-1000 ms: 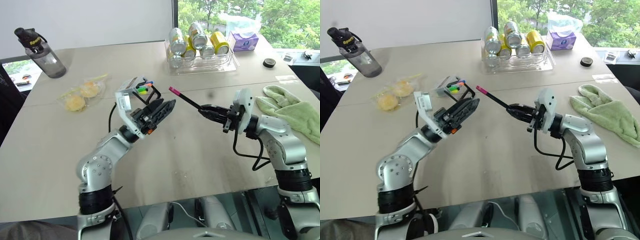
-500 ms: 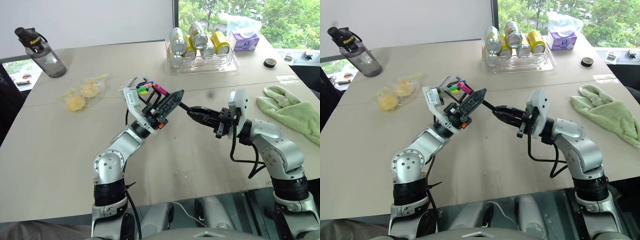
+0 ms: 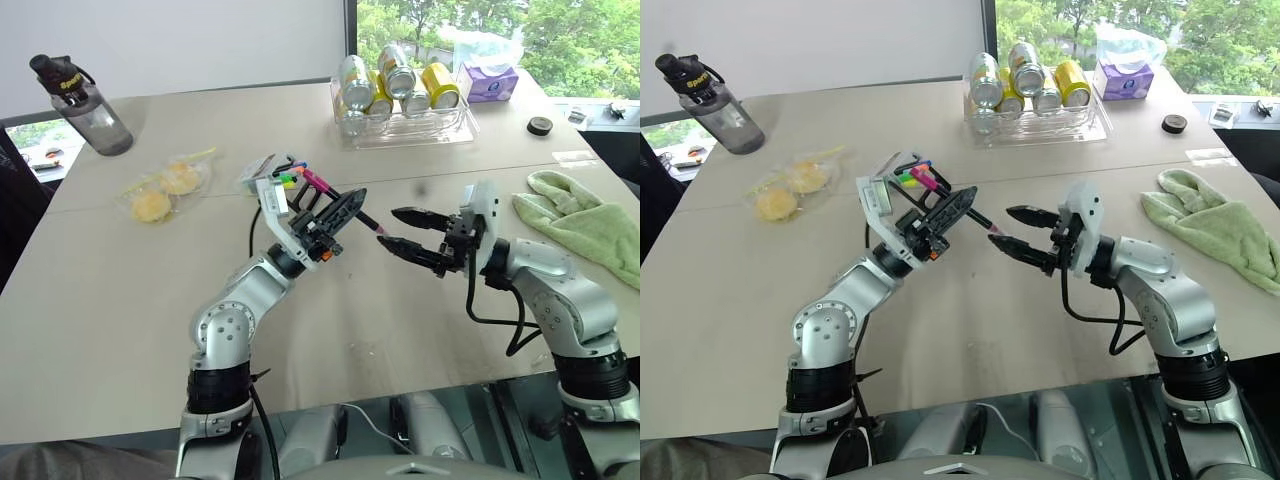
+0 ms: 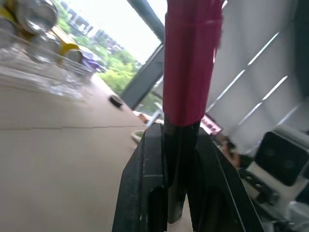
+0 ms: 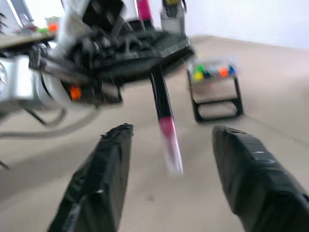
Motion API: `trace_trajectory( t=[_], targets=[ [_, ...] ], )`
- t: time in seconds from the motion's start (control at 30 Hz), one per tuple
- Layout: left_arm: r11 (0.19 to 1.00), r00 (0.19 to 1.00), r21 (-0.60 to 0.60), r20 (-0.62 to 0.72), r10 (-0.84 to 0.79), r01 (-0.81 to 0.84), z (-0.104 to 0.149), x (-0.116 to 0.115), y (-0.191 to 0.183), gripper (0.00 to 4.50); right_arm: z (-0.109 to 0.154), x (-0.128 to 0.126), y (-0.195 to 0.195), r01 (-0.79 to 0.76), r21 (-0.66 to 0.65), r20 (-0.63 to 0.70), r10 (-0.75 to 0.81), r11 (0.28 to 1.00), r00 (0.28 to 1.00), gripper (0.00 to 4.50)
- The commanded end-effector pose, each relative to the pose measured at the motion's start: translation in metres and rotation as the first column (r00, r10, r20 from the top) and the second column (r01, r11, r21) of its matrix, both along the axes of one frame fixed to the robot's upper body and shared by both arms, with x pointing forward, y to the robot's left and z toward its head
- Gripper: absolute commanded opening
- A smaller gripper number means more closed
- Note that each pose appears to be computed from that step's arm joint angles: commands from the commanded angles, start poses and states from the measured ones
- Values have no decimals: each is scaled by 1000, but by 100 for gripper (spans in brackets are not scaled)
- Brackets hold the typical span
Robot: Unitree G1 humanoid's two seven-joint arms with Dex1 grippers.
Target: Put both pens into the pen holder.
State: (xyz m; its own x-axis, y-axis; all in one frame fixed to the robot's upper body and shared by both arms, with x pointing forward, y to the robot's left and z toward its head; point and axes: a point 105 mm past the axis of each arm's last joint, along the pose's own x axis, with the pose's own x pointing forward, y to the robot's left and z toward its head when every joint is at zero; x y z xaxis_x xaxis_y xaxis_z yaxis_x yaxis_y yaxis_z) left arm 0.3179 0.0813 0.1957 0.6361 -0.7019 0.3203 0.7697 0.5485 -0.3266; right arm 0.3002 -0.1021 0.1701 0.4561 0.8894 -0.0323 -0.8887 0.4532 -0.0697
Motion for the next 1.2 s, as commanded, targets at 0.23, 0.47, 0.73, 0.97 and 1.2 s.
trace_trajectory(
  t=[0.23,0.47,0.73,0.97,1.2],
  targets=[
    [845,880,467,475,8,-260,13,10,4,0,16,5,-49,119,-26,73,-117,993,990,282],
    [504,632,565,774,-49,-653,13,39,28,0,25,-2,-59,117,-21,92,-114,993,989,282],
    [291,476,466,879,-39,-836,23,53,40,0,50,-9,-45,49,82,184,-63,995,981,282],
    [319,439,427,898,-36,-846,34,50,32,0,47,-8,-46,65,76,180,-78,995,981,282],
    [313,451,432,892,-12,-846,30,53,32,0,47,-7,-46,75,78,184,-88,994,979,282]
  ],
)
